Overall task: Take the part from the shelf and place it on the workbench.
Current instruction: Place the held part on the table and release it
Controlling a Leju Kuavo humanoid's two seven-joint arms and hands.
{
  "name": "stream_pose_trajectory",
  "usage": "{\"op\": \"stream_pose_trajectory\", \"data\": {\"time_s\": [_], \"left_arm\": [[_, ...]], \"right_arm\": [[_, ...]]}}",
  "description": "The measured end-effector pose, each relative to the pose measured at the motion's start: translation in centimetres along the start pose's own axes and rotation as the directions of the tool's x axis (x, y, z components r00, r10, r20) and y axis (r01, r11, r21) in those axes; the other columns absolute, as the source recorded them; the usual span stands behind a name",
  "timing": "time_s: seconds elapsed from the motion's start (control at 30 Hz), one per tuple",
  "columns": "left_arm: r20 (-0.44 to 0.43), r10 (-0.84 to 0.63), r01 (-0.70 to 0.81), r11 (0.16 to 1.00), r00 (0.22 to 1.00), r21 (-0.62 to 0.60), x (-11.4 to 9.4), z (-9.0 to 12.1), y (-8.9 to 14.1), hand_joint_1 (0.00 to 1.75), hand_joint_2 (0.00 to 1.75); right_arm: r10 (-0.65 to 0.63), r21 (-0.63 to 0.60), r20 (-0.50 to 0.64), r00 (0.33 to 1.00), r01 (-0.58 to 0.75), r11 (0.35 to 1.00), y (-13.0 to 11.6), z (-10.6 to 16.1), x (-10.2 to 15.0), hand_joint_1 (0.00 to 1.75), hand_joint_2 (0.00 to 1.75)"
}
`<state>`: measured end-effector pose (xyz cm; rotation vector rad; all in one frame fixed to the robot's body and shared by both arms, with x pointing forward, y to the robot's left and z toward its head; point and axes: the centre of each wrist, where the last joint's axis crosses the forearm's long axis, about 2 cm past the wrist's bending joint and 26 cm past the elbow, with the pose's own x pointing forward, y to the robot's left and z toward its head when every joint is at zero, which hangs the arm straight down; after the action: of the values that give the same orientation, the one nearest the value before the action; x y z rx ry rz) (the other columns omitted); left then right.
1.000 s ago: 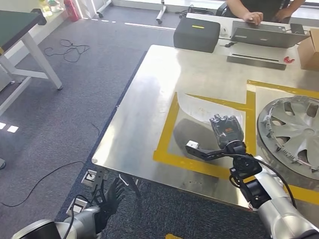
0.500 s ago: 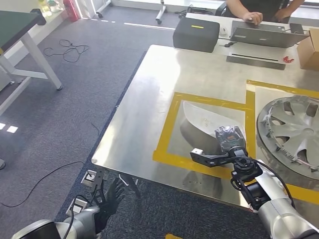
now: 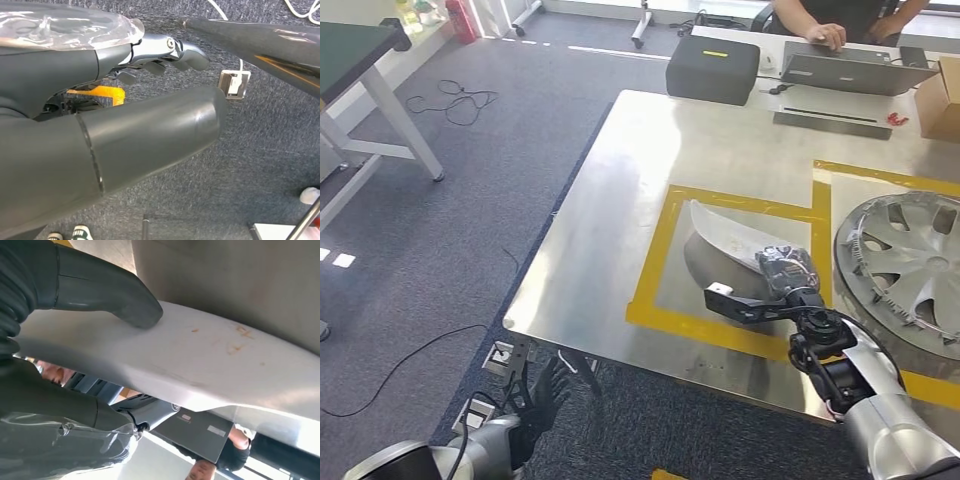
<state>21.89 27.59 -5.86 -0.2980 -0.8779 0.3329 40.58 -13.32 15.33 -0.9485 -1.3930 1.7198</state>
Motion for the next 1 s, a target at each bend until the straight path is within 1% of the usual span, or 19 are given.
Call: {"op": "stream_pose_trajectory", "data": {"time_s": [0.13,0.17,0.23,0.27,0.3,0.37,0.57,0.9,0.97,1.0], "left_arm": [[0.006,0.003,-0.003,1.0,1.0,0.003,0.0,0.0,0.1,0.0,0.0],[0.008,0.004,-0.004,1.0,1.0,0.003,0.0,0.0,0.1,0.0,0.0],[0.014,0.008,-0.008,1.0,1.0,0.005,0.0,0.1,0.2,0.0,0.87],[0.017,0.009,-0.009,1.0,1.0,0.005,0.0,0.1,0.2,0.0,0.87],[0.02,0.008,-0.009,1.0,1.0,0.006,0.0,0.1,0.3,0.0,0.87],[0.025,0.005,-0.005,1.0,1.0,0.007,0.0,0.1,0.3,0.0,0.0],[0.052,-0.002,0.001,1.0,0.999,0.009,0.0,0.1,0.5,0.0,0.0],[0.054,0.0,0.0,1.0,0.999,0.012,0.1,0.1,0.5,0.0,0.0],[0.054,0.0,0.0,1.0,0.999,0.012,0.1,0.1,0.6,0.0,0.0],[0.053,-0.001,0.0,1.0,0.999,0.013,0.1,0.1,0.6,0.0,0.0]], "right_arm": [[-0.1,-0.054,0.025,0.995,0.102,0.993,-1.5,-0.2,-0.2,1.75,1.75],[-0.115,-0.065,0.032,0.993,0.116,0.991,-2.0,-0.3,-0.2,1.31,1.31],[-0.132,-0.084,0.047,0.99,0.136,0.987,-2.6,-0.3,-0.2,0.44,0.44],[-0.138,-0.093,0.053,0.989,0.143,0.985,-2.9,-0.3,-0.1,0.0,0.0],[-0.143,-0.102,0.06,0.988,0.149,0.984,-3.1,-0.4,0.0,0.0,0.0],[-0.152,-0.121,0.072,0.986,0.16,0.98,-3.5,-0.4,0.0,0.0,0.0],[-0.168,-0.16,0.095,0.981,0.182,0.97,-4.1,-0.4,0.1,0.0,0.0],[-0.173,-0.171,0.106,0.979,0.189,0.967,-4.5,-0.5,0.2,0.0,0.0],[-0.197,-0.165,0.12,0.973,0.216,0.962,-4.5,-0.5,0.2,0.0,0.0],[-0.232,-0.156,0.14,0.963,0.253,0.955,-4.5,-0.5,0.2,0.0,0.0]]}}
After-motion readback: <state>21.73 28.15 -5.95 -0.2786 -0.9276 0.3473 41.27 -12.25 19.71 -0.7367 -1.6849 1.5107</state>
